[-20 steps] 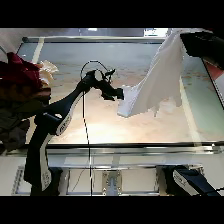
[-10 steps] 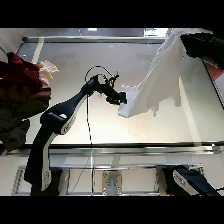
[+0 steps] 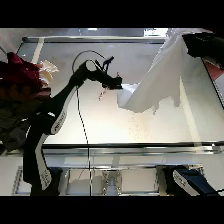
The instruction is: Fold the shirts.
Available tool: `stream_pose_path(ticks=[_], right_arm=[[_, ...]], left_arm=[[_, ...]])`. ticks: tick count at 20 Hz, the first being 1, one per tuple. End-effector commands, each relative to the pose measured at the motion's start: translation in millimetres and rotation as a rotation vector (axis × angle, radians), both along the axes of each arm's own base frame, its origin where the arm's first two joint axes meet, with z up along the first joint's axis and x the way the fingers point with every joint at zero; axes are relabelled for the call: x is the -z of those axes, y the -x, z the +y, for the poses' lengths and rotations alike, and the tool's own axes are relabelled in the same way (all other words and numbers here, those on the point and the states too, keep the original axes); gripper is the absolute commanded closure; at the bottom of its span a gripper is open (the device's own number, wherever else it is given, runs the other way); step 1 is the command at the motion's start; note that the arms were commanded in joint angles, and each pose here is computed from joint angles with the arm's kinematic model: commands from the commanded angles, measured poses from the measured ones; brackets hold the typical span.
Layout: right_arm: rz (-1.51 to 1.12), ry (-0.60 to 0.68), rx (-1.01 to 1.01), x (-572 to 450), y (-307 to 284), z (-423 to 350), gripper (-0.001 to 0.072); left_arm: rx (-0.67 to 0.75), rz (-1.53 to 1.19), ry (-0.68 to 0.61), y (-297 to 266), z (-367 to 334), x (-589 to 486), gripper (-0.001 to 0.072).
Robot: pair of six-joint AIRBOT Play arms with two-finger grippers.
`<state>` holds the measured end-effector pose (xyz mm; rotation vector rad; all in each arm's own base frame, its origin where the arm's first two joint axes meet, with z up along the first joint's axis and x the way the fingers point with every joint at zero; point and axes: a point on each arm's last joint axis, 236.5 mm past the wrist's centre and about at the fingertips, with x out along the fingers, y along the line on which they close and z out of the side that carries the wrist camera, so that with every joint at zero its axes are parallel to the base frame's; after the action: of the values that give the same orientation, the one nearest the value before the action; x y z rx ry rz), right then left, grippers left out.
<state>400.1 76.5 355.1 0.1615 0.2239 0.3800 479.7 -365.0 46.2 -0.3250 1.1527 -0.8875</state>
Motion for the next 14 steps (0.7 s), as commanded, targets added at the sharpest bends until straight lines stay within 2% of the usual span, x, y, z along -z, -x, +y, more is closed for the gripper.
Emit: stream_pose_path(ticks=[1,4,7,9,11,14], right_arm=[[0.007,0.022,0.050,-6,14,-20,0.0683],[-0.010,0.047,0.108,-21,47,-40,0.0683],[-0.051,0.086,0.169,-39,88,-51,0.0683],[-0.095,0.110,0.178,-53,116,-46,0.0682],[-0.138,0.119,0.173,-64,136,-39,0.0683],[-0.144,0.100,0.168,-67,143,-35,0.0683]], left_arm=[[-0.004,-0.318,0.029,-5,62,-136,0.0695],[-0.089,-0.625,-0.053,26,135,-257,0.0695],[-0.207,-0.887,-0.161,84,193,-352,0.0695],[-0.254,-1.011,-0.187,130,213,-397,0.0695],[-0.256,-1.060,-0.177,172,220,-417,0.0695],[-0.219,-0.908,-0.251,191,228,-375,0.0695]])
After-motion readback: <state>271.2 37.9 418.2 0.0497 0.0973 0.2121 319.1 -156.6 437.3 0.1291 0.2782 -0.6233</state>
